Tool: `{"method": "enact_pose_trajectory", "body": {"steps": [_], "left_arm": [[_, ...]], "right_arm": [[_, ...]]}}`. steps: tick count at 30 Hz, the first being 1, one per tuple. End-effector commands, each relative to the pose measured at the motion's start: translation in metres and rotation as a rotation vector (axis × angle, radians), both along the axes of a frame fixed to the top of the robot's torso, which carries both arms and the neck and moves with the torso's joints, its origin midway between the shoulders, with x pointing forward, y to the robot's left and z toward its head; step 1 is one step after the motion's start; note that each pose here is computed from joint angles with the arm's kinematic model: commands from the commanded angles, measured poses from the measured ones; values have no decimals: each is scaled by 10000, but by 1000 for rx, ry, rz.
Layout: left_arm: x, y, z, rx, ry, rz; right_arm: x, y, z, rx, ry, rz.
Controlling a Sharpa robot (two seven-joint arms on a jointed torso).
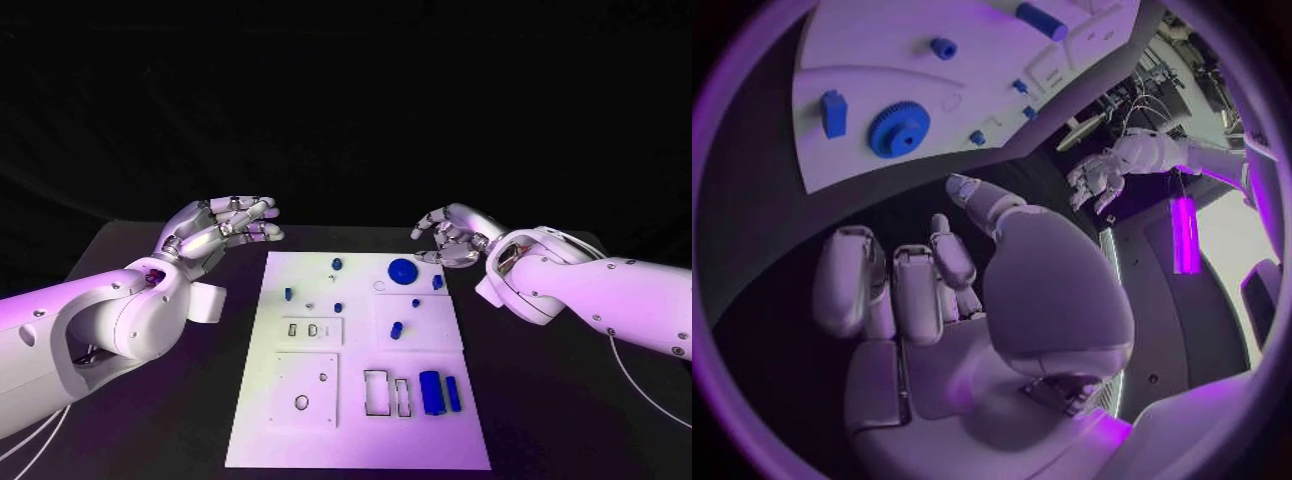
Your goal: Assemble the parts on the task board
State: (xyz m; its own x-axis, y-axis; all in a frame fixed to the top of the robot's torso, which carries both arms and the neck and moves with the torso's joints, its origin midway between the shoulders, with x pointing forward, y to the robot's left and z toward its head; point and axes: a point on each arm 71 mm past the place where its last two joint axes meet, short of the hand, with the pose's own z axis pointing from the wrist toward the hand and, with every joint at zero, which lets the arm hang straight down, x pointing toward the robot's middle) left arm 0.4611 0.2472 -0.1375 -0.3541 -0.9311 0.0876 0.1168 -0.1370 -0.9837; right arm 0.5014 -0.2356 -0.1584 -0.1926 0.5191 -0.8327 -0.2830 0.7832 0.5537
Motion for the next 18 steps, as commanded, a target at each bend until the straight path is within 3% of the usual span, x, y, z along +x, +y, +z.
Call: {"method": "enact_pose_trajectory", "body": {"steps": [1,11,18], "left_arm": [[7,-26,5,-13,-1,-21],[15,-51,0,-16,1,-29],[13,-60,-3,-17,5,-34]], "right_arm": [[-26,-2,-100,-98,111,27],[0,80,-200,-258,1,-13],[32,142,-293,-271,-16,-49]]}}
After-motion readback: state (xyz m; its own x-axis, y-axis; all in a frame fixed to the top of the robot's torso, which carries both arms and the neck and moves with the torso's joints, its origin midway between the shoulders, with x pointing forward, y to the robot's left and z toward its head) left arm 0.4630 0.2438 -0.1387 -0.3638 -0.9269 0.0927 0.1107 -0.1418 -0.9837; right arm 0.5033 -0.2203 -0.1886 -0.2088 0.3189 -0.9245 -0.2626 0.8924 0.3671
